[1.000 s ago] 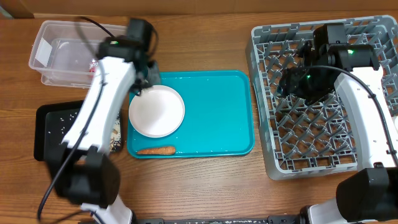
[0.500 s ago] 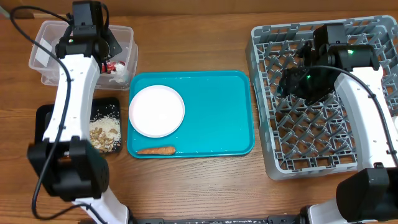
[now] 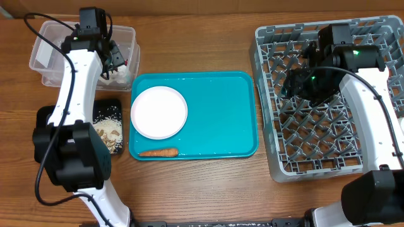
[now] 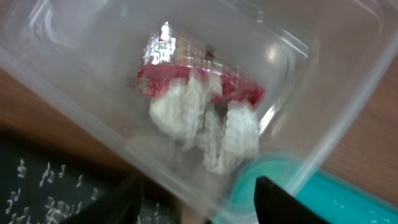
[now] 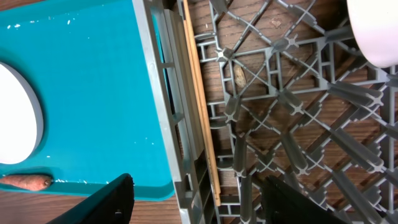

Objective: Sort waste into correct bins and load items into the dishwasher
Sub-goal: 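Drop the tissue into the clear bin with the left gripper, then grasp the white plate rim with the right gripper and lift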

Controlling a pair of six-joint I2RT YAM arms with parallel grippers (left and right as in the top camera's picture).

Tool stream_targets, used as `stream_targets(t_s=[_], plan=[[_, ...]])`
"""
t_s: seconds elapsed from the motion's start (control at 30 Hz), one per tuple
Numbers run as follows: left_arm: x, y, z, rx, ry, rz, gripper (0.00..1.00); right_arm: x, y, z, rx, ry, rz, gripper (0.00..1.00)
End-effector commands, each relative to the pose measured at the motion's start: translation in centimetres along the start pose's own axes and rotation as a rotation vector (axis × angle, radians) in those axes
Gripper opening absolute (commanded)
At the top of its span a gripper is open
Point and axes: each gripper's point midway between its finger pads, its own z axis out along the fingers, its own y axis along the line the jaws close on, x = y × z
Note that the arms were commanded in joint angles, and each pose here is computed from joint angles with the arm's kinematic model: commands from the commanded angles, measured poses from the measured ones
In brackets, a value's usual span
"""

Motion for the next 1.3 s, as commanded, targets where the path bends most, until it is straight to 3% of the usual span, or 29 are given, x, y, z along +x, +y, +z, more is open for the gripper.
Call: stream_targets(t_s=[0.0,0.2,0.3,0.63,0.83,1.03,1.27], plan=[[0.3,-1.8,-8.5,0.155,-0.022,0.032,0.64,-0.4,0.2,-0.6,-0.005,-0.024,-0.008,0.68],[7.2,0.6,-10.6,0.072,0.229,0.075,0.63,-0.4,1.9,-0.5,-0.066,-0.025,-0.033,0.67],[8.7,1.6,-11.0,0.038,0.298,0.060,0.64,-0.1,4.0,-0.2,-0.087,-0.023,-0.089,0.66],[8.6,2.7,-11.1,0.020,0.305,-0.007,0.64,0.0,16.4,2.4,-0.148,-0.156,-0.328,0.72],[7.3,6.2,-12.2,0.010,0.265,-0.109,0.66,2.2,23.0,8.2,-0.187,-0.121,-0.433,0.75],[6.8,9.1,-13.3,-0.006,0.242,-0.191,0.68,3.0,24.9,14.5,-0.062,-0.150,-0.446,0.75],[6.9,9.2,-13.4,-0.009,0.248,-0.192,0.68,4.2,24.3,21.0,0.002,-0.094,-0.356,0.72]])
